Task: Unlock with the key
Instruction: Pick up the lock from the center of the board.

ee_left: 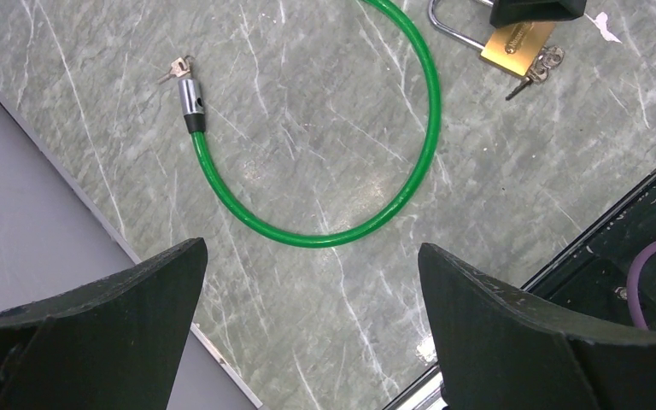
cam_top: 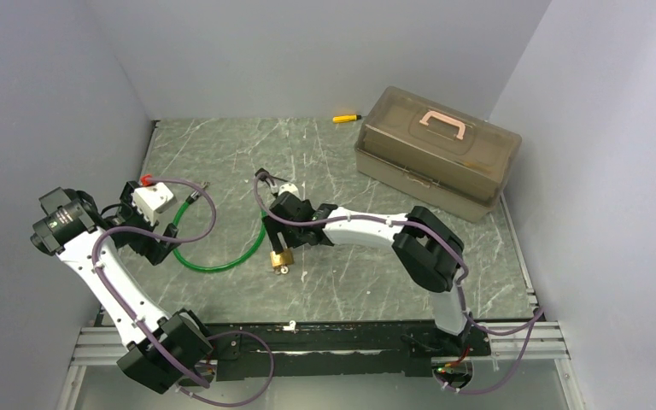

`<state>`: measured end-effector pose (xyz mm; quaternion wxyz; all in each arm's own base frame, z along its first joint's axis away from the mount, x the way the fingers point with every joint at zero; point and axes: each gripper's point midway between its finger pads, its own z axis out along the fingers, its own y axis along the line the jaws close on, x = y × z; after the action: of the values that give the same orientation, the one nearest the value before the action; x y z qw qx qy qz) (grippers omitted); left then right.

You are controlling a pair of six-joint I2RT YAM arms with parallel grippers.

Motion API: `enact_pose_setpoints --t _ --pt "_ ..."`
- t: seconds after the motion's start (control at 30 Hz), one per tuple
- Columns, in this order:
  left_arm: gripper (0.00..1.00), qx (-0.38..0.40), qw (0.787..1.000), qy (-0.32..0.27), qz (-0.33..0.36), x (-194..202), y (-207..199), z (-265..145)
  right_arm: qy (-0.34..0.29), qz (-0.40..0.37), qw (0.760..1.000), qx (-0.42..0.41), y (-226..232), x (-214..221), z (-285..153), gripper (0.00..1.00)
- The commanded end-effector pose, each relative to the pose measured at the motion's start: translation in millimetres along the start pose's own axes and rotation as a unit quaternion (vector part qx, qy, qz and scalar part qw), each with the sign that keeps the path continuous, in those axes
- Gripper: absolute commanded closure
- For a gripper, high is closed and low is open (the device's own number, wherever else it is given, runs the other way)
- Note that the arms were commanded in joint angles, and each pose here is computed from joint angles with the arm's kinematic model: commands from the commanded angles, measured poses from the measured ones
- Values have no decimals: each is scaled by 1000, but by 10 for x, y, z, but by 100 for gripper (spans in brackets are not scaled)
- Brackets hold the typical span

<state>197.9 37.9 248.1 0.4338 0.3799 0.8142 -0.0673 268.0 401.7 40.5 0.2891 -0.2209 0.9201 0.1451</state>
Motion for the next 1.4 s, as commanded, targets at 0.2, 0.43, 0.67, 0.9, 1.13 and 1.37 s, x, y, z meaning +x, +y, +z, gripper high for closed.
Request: enact_pose_setpoints --t 0.2,0.43,0.67,0.9,1.13,1.37 --pt "1 9 1000 -13 11 -42 -56 -3 -4 -62 996 -61 548 74 -66 10" --pt "1 12 1000 -12 21 -11 -105 20 15 -107 994 1 389 243 49 10" --pt "1 9 1000 -14 26 -31 -110 9 17 -141 989 42 242 296 85 13" --pt "1 11 999 -21 24 -50 -103 21 3 -169 985 37 13 474 -49 24" --pt "1 52 997 -25 53 22 -328 175 -42 -202 978 -26 45 413 -233 34" --pt "1 160 972 -68 156 22 -928 476 -77 -217 968 -99 113 309 -559 28"
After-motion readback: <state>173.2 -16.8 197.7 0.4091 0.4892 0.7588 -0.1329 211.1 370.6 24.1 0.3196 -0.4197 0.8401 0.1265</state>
